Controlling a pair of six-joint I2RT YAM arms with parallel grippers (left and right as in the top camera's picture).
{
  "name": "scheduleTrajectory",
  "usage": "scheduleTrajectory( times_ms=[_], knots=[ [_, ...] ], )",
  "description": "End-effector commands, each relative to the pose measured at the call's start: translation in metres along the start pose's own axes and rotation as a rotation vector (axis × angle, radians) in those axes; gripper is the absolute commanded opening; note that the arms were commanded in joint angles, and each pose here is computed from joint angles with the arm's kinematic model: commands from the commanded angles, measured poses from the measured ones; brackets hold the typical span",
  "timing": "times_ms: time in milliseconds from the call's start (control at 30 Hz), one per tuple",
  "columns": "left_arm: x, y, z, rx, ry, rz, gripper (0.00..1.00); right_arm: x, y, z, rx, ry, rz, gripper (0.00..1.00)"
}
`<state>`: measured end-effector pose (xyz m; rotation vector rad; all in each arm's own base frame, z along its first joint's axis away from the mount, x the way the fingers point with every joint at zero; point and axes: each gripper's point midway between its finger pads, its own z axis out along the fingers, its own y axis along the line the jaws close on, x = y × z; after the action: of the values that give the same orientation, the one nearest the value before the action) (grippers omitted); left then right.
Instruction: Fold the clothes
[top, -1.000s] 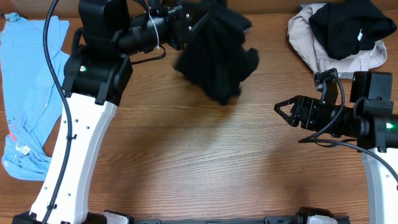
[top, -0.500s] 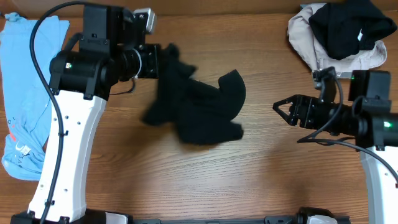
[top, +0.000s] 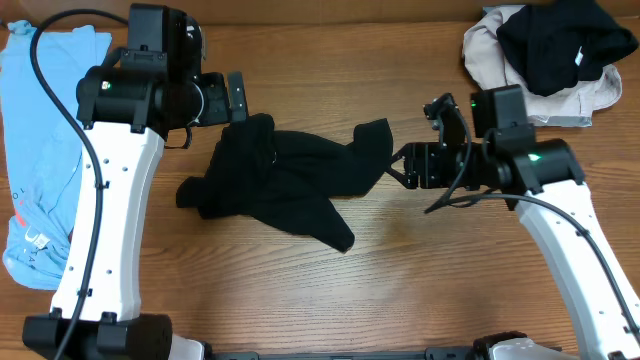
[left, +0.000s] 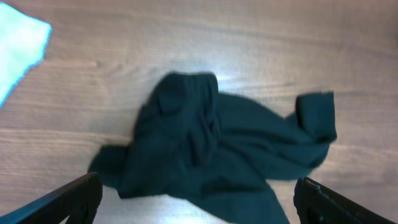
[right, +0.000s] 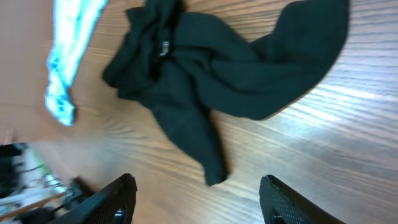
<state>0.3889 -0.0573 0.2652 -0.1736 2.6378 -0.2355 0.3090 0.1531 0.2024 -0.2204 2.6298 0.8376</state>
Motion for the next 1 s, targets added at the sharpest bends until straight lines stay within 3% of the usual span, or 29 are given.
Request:
scheduleTrajectory(
  times_ms=[0, 233, 567, 800, 967],
  knots=[
    [0.010, -0.016, 0.014, 0.072, 0.081, 0.007, 1.00, -0.006, -0.022, 0.014, 0.112, 0.005, 0.030, 0.68],
    [0.050, -0.024, 0.074, 0.029, 0.313, 0.066, 0.99, -0.010, -0.035, 0.036, 0.120, 0.035, 0.046, 0.69],
    [0.091, 0.006, 0.147, -0.133, 0.549, 0.074, 0.71, -0.013, -0.047, 0.035, 0.179, 0.019, 0.045, 0.69],
    [0.116, 0.009, 0.185, -0.169, 0.654, 0.132, 0.39, -0.015, -0.047, 0.035, 0.178, 0.011, 0.042, 0.69],
    [0.114, 0.008, 0.195, -0.194, 0.632, 0.163, 0.38, -0.016, -0.046, 0.035, 0.177, 0.008, 0.040, 0.69]
  ],
)
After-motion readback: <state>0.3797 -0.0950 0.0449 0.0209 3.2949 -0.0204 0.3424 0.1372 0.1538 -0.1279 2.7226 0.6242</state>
